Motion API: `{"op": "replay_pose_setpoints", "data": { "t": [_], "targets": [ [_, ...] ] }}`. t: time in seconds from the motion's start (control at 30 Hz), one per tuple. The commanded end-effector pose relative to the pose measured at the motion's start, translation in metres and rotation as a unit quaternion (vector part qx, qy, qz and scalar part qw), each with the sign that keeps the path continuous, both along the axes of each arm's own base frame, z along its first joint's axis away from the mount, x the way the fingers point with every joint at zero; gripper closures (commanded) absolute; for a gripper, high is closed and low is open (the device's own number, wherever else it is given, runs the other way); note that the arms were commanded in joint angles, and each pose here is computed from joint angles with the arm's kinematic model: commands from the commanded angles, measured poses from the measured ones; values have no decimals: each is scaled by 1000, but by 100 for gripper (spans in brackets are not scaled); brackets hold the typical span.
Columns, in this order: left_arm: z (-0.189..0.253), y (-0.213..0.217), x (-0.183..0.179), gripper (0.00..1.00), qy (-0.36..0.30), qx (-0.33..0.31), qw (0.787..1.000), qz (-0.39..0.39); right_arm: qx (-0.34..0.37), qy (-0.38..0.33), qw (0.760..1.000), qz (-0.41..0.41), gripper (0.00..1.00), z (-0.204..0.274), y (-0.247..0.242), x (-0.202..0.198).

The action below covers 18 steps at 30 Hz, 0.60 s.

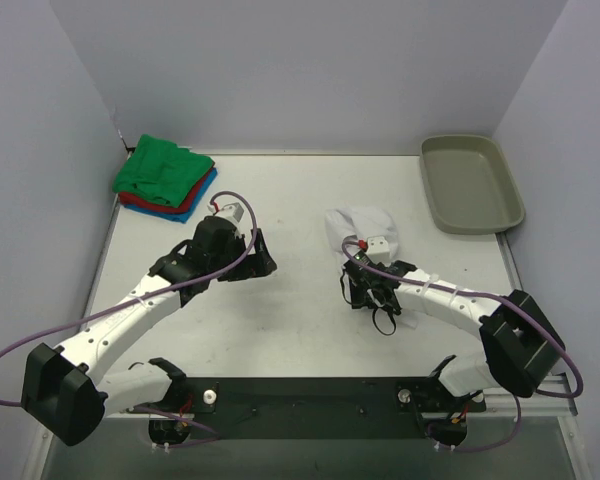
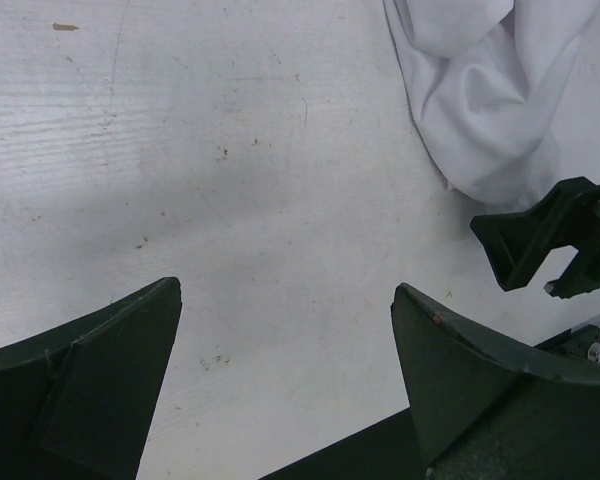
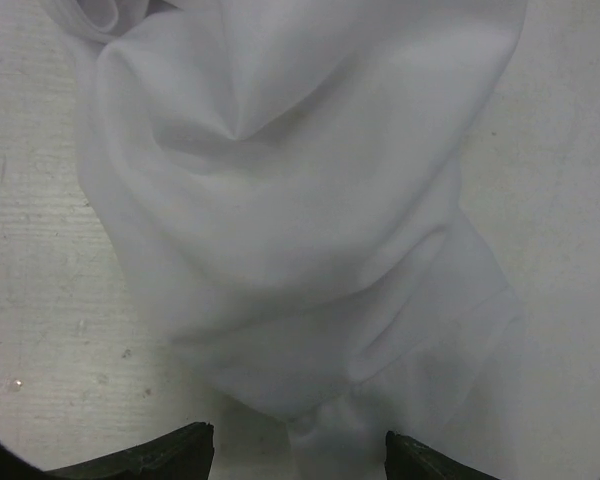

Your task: Fold and stack the t-shirts

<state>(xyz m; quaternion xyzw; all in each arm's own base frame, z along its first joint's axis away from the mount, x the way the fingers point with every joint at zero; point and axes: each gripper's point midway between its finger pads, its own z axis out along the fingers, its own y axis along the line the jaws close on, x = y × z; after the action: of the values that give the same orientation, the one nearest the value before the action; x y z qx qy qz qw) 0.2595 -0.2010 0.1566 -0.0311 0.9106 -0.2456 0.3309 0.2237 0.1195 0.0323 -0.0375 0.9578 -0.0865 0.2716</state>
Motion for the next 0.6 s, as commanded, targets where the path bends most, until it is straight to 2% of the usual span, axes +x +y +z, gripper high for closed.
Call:
{"op": "replay_pose_setpoints", "data": {
  "t": [0.0,0.03,0.2,0.23,0.3,0.4,0.5,0.53,0.57],
  "targets": [
    [25,-9,4,4,-43,-35,998,-9,-23,-7,999,-25,36,-1,-7,9],
    [22,-8,3,4,-42,-33,999,-10,-25,-5,999,-26,45,-2,-8,9],
    [21,-4,5,4,-50,-22,998,-5,-33,0,999,-34,71,-6,-8,12],
    [20,-3,6,4,-51,-20,999,-5,-37,-3,999,-36,83,-5,-10,13],
    [17,-4,7,4,-48,-18,999,-6,-46,-5,998,-41,100,-4,-13,13],
    [15,-5,7,4,-46,-17,999,-7,-52,-26,998,-39,100,14,-14,19],
    [16,-5,8,4,-48,-18,999,-5,-45,-69,997,-4,100,65,4,35],
    [16,-5,9,4,-49,-19,999,-4,-22,-104,994,17,100,105,25,53],
    [17,-5,10,4,-51,-19,999,-3,-14,-102,994,44,100,120,38,52]
  ]
}}
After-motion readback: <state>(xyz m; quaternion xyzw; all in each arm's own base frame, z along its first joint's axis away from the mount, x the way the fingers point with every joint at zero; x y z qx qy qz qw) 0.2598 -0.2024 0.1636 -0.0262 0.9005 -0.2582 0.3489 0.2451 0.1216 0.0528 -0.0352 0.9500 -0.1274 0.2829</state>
